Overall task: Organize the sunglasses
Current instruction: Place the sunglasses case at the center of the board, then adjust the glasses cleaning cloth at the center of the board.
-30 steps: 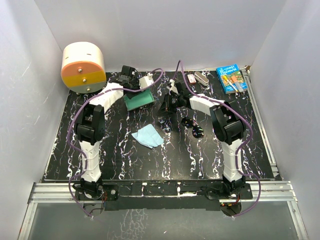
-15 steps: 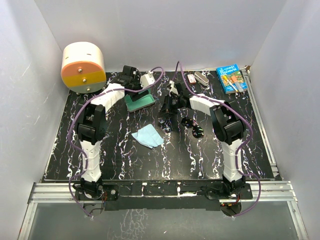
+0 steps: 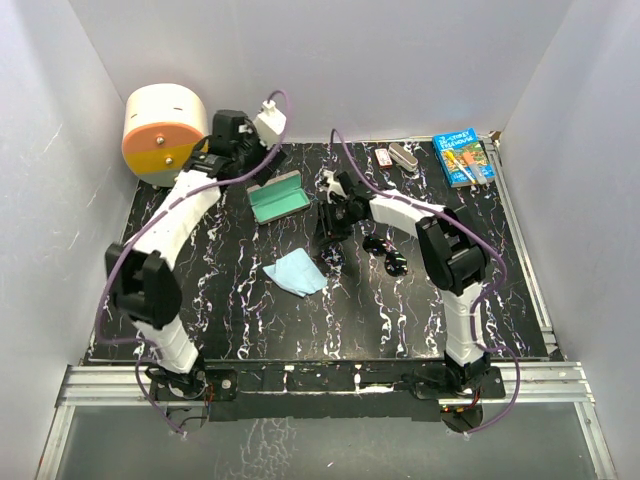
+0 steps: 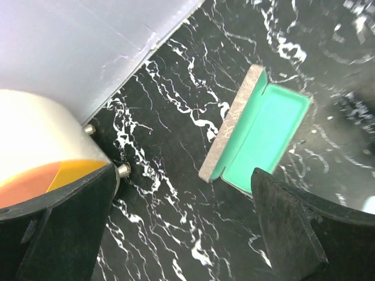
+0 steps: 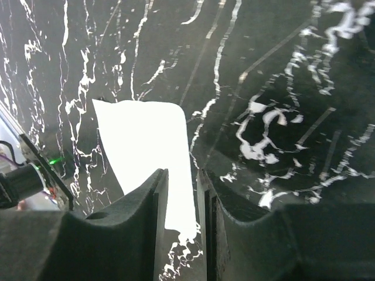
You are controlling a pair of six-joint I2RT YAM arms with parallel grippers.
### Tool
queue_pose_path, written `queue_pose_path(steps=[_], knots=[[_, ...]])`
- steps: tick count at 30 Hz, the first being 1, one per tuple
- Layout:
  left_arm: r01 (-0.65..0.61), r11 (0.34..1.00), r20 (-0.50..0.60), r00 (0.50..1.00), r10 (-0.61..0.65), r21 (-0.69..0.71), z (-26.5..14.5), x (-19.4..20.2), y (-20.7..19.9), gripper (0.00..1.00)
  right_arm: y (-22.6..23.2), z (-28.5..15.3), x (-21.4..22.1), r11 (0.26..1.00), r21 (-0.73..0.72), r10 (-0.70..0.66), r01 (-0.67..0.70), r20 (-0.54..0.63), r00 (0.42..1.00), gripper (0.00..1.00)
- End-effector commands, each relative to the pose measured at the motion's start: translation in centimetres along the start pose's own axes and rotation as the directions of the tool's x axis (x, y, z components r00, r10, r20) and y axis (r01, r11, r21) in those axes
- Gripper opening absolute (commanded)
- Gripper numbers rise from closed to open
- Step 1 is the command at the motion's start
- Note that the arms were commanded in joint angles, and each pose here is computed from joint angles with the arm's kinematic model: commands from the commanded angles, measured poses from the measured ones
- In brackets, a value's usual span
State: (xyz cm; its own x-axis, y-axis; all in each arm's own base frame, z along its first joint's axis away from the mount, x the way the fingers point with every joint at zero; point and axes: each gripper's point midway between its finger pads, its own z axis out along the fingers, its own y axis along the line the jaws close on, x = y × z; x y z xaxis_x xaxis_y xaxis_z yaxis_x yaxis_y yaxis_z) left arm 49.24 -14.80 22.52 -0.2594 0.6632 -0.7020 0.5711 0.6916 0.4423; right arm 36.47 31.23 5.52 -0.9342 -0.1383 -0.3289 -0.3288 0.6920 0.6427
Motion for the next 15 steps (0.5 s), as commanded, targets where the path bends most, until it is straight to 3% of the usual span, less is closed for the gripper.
queue_pose_path(steps=[1,8,15], knots=[[0.218,0.976,-0.011,0.976,-0.218,-0.007,-6.3,-0.1,-1.0,0.96,3.3,-1.4,-3.0,0.988,0.023,-0.152,0.151,0.093,0.984,0.34],[0.321,0.946,-0.033,0.946,-0.323,-0.053,-10.1,4.3,-1.3,0.96,3.5,0.8,-3.2,0.973,0.114,-0.209,0.2,0.066,0.976,0.41],[0.502,0.855,-0.104,0.851,-0.515,-0.127,-10.3,8.7,1.4,0.95,2.6,3.0,-2.3,0.945,0.224,-0.245,0.237,0.008,0.969,0.41]])
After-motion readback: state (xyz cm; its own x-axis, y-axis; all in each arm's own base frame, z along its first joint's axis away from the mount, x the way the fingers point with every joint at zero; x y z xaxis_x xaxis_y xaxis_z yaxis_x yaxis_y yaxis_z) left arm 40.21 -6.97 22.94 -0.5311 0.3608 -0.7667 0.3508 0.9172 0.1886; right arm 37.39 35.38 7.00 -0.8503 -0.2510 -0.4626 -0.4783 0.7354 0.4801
